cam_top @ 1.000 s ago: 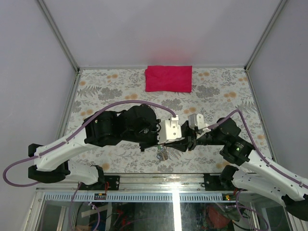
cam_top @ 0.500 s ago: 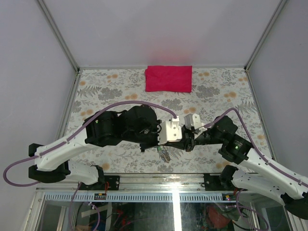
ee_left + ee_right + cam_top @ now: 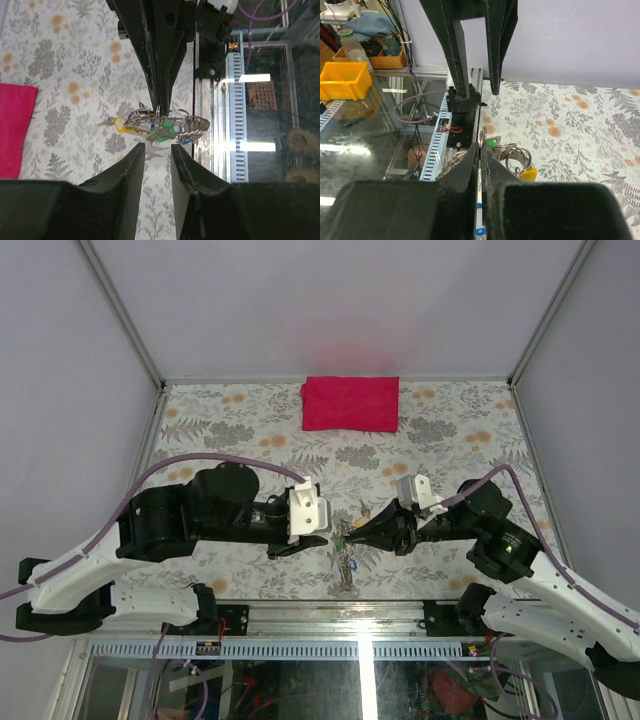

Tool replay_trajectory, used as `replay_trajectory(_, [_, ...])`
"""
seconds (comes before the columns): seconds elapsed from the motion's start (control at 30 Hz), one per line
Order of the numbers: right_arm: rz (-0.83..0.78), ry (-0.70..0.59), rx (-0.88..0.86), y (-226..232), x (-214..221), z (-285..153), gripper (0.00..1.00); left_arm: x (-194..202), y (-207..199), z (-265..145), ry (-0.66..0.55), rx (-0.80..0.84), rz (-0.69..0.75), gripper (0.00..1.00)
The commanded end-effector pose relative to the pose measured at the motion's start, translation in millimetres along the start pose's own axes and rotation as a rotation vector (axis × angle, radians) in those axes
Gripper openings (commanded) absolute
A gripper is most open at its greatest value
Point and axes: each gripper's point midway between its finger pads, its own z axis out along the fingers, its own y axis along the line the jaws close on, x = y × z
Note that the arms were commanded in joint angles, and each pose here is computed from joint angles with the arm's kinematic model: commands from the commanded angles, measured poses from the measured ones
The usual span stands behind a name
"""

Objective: Put the keys on the keyring

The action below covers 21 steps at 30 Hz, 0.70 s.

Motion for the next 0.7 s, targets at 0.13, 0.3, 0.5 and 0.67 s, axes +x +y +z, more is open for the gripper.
replay_trajectory(0.13, [-0.110,-0.126,-0.058,18.2,-57.5,-8.7,0.00,-42.7,-6.7,-2.8,-0.307,0.005,-0.024,0.30])
replay_trajectory(0.3, [-0.110,-0.135,-0.068,20.5,-60.7,-9.1,0.00,-45.1,-10.4,-1.2,-0.343,0.021,-0.029,0.30])
replay_trajectory(0.5, [-0.113,-0.143,-0.068,20.9,-62.9,-9.5,0.00,-44.2,-13.3,5.3,-0.339,0.044,-0.026,0.30])
replay_trajectory(0.67, [-0.115,-0.148,-0.068,22.1,-64.6,-10.9,0.00,-39.7,-12.9,9.5,-0.321,0.044,-0.030,0.30])
